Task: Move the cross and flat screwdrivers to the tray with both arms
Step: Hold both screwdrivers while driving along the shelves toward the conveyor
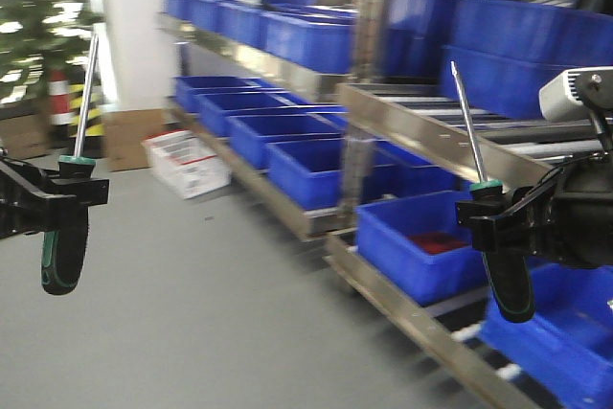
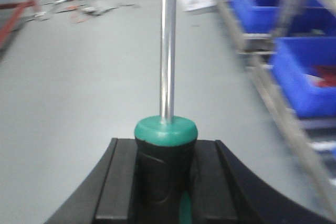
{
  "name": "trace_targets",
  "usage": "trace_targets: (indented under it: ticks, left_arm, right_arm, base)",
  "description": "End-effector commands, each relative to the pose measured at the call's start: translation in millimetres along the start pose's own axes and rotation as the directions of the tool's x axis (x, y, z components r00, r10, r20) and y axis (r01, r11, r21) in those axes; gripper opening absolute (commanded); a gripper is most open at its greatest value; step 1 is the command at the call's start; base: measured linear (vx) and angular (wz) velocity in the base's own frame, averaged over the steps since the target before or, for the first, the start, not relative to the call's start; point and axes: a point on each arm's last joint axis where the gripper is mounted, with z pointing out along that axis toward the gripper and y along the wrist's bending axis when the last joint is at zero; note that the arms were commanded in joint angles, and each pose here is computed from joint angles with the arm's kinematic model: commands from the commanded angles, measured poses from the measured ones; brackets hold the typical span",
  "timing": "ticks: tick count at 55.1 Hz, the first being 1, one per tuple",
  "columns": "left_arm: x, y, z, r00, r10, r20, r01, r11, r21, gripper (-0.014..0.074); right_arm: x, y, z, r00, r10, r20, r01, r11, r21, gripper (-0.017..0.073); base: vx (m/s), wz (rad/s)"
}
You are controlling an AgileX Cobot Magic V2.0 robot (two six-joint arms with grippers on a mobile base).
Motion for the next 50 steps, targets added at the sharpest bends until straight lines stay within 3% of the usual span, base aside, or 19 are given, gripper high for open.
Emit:
trace_targets:
  ticks: [1, 50]
  left_arm:
    - [-17.5, -5.3, -13.3, 0.993, -0.015, 0.118, 0.016, 1.0, -0.007, 0.0]
    - [-17.5, -5.3, -13.3, 0.993, -0.015, 0.118, 0.016, 1.0, -0.007, 0.0]
  right_arm:
    - [-20.1, 1.5, -15.6, 0.99, -0.003, 0.141, 0.001, 1.0, 0.017, -0.0008]
    - [-20.1, 1.5, -15.6, 0.99, -0.003, 0.141, 0.001, 1.0, 0.017, -0.0008]
  base:
    - [0.4, -0.91]
    - [0.33, -0.86]
